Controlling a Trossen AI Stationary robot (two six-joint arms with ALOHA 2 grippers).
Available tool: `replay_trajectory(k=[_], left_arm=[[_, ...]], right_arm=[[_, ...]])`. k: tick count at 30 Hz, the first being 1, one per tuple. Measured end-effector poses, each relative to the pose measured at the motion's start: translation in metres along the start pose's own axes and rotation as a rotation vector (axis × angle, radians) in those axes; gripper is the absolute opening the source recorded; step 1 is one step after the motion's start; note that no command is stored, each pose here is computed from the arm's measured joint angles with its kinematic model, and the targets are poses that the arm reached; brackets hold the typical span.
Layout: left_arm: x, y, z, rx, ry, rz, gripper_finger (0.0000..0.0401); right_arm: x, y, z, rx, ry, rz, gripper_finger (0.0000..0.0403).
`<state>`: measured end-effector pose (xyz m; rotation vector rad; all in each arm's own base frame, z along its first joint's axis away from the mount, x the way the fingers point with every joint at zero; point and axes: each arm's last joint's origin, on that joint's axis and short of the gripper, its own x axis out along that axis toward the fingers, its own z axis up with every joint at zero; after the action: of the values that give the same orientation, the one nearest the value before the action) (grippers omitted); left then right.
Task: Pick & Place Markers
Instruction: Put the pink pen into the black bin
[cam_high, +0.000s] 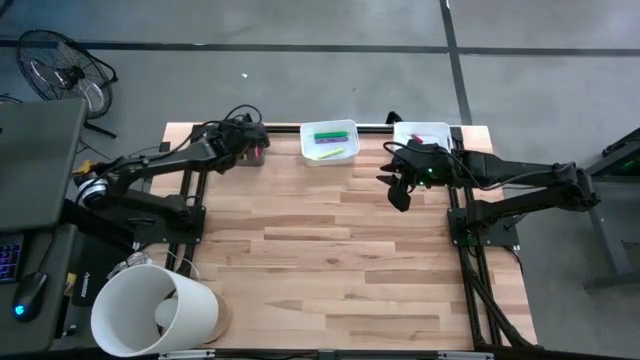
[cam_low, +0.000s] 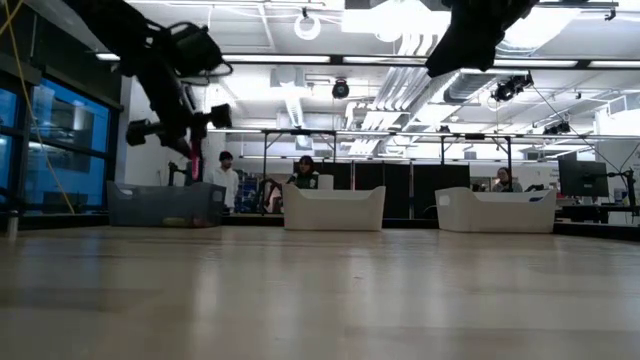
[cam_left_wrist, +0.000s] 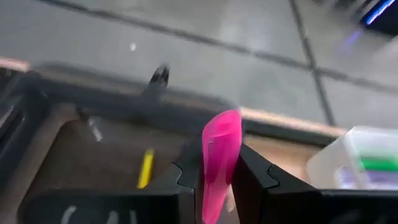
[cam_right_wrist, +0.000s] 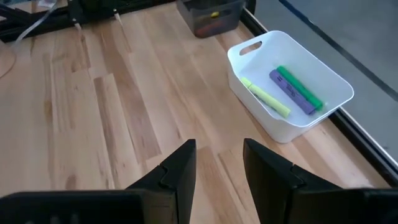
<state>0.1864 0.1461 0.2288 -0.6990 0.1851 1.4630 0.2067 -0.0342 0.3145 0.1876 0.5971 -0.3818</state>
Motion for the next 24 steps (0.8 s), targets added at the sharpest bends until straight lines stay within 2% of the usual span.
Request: replay_trajectory(k=[13, 19, 24], left_arm=[[0.045, 0.007, -0.022, 0.034, 0.166, 0.095, 0.0052], [0.053, 0.01, -0.025, 0.015, 0.226, 0.096, 0.0053], [0.057, 0.013, -0.022, -0.009, 0.254, 0.086, 0.0076]], right_arm=[[0.0, 0.0, 0.0, -0.039, 0.002, -0.002, 0.0122], [0.0, 0.0, 0.0, -0.057, 0.005, 0.0, 0.0122], [0.0, 0.0, -0.001, -0.066, 0.006, 0.0, 0.0122]])
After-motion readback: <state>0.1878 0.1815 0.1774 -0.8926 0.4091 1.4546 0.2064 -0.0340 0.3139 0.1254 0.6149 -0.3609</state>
